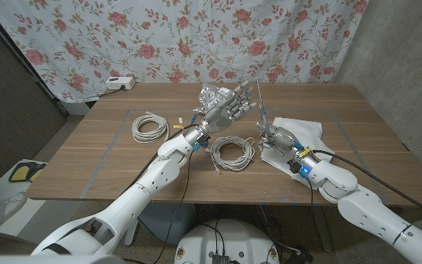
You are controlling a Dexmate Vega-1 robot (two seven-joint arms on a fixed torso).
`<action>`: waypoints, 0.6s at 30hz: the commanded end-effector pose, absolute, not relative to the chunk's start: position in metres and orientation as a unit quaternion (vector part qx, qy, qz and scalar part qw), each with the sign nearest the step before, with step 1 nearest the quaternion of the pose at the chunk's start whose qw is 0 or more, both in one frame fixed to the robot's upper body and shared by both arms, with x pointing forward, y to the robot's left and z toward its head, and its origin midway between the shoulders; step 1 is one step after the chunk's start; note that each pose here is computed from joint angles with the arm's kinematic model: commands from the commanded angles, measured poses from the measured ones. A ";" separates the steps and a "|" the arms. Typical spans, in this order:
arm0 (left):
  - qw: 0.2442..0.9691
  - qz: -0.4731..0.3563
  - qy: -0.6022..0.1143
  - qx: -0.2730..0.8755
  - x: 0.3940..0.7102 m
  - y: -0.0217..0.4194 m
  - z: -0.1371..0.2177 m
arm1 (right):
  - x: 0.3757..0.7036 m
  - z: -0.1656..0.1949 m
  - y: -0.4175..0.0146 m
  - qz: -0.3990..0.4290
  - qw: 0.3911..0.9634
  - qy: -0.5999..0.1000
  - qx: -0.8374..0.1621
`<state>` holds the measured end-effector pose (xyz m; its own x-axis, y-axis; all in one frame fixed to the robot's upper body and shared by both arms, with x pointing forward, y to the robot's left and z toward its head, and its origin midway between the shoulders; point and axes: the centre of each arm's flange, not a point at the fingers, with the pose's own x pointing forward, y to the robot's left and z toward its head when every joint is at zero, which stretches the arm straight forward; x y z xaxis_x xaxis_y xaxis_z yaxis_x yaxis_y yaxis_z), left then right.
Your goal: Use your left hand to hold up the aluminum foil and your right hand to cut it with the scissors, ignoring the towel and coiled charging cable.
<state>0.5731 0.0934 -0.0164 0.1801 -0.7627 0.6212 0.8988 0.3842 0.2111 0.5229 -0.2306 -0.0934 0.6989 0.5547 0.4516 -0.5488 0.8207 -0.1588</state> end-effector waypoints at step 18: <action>0.775 -0.501 -0.373 -0.100 0.561 0.150 -0.009 | 0.524 -0.087 -0.224 0.343 0.915 -0.203 0.061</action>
<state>0.5632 0.1376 -0.0099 0.2138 -0.7138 0.6670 0.8616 0.4596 0.2156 0.5219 -0.2266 -0.0878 0.6917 0.5846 0.4241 -0.6191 0.7823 -0.0686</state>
